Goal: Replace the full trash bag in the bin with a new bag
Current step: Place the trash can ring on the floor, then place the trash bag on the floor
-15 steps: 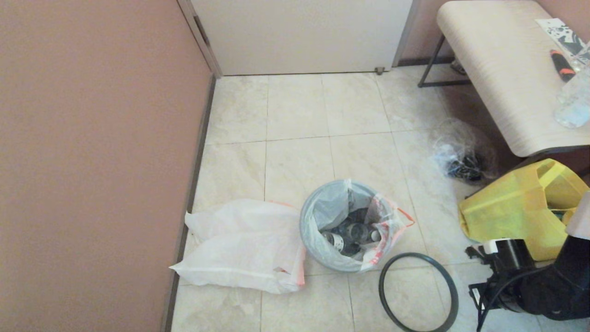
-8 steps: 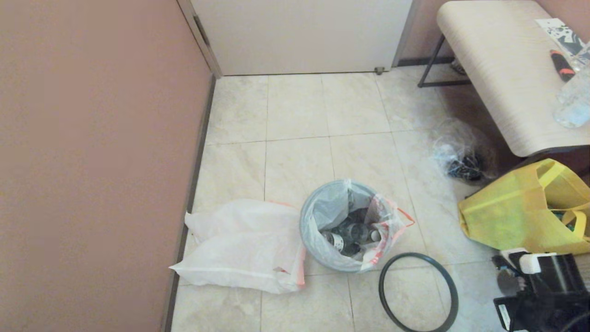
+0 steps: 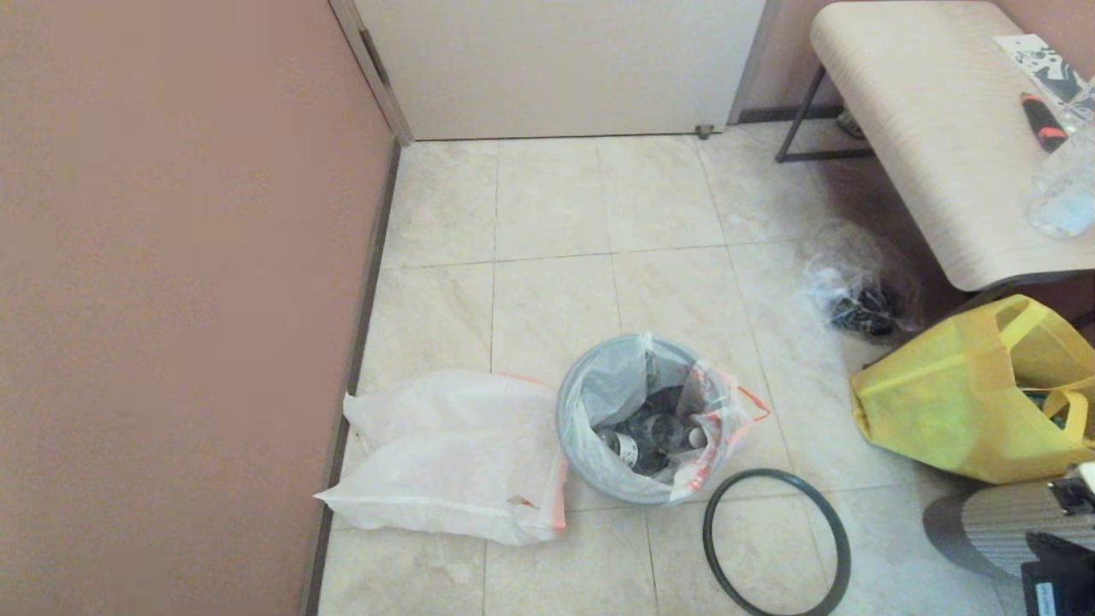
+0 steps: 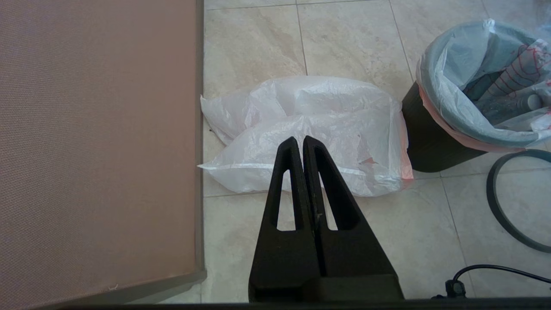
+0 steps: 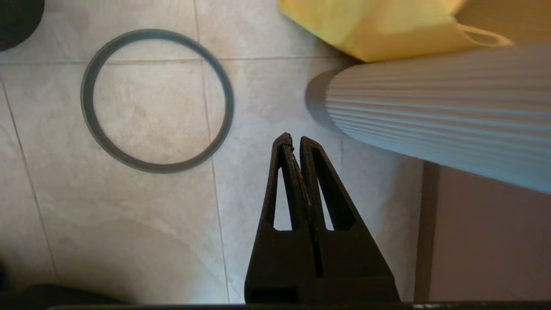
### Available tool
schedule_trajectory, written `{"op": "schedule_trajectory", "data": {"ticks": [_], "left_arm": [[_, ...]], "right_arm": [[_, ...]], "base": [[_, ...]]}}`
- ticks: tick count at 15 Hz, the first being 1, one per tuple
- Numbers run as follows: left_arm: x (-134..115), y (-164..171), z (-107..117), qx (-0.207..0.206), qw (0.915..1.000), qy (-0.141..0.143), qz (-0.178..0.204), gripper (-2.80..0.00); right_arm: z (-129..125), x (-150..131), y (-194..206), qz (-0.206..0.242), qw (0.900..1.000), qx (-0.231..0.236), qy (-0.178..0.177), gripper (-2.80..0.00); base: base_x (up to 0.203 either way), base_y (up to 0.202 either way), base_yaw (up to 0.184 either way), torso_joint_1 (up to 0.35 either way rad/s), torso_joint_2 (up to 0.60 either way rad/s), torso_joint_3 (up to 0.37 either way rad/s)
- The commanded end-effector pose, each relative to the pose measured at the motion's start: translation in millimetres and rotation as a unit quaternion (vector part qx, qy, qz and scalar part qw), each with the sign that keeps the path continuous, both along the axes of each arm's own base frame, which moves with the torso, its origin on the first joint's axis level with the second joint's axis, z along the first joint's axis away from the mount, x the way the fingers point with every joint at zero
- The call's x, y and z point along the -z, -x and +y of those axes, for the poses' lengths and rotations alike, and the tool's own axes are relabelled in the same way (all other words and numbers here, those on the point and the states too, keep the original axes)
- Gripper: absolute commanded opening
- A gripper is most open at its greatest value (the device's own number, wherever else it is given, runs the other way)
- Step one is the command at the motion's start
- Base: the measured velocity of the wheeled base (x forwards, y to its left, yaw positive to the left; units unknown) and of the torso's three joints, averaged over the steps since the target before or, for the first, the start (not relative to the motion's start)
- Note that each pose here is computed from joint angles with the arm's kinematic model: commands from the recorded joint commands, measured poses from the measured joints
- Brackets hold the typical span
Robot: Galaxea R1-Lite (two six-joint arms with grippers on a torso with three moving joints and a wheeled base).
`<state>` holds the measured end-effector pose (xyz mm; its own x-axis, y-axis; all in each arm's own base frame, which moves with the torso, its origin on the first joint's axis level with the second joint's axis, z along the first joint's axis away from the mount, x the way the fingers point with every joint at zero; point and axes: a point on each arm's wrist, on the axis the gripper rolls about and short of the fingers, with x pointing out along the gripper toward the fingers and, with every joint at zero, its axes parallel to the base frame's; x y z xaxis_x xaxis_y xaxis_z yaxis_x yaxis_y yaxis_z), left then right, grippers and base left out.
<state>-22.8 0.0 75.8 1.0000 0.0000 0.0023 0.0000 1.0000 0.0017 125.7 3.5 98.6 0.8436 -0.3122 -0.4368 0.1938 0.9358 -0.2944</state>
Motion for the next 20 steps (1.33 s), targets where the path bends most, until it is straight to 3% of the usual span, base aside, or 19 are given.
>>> {"op": "schedule_trajectory", "data": {"ticks": [1, 6, 11, 16, 18, 20], "left_arm": [[0, 0, 0, 0.0, 1.0, 0.0, 0.0, -2.8], [0, 0, 0, 0.0, 1.0, 0.0, 0.0, -2.8], [0, 0, 0, 0.0, 1.0, 0.0, 0.0, -2.8], [0, 0, 0, -0.002, 1.0, -0.001, 0.0, -2.8], [-15, 3, 0, 0.005, 0.9996, -0.004, -0.026, -2.8], [-52, 1, -1, 0.033, 0.9989, -0.006, -0.032, -2.8]], "right_arm": [[-2, -11, 17, -0.05, 0.999, 0.001, -0.004, -2.8], [-2, -19, 23, -0.066, 0.998, 0.0, -0.003, -2.8], [-4, -41, 33, -0.143, 0.99, 0.01, -0.011, -2.8], [-4, -37, 38, -0.136, 0.991, 0.003, -0.014, -2.8], [-4, -34, 39, -0.127, 0.992, 0.003, -0.014, -2.8], [-4, -31, 39, -0.119, 0.993, 0.001, -0.013, -2.8]], "base": [[0.0, 0.0, 0.0, 0.0, 0.0, 0.0], [0.0, 0.0, 0.0, 0.0, 0.0, 0.0], [0.0, 0.0, 0.0, 0.0, 0.0, 0.0], [0.0, 0.0, 0.0, 0.0, 0.0, 0.0], [0.0, 0.0, 0.0, 0.0, 0.0, 0.0], [0.0, 0.0, 0.0, 0.0, 0.0, 0.0]]}}
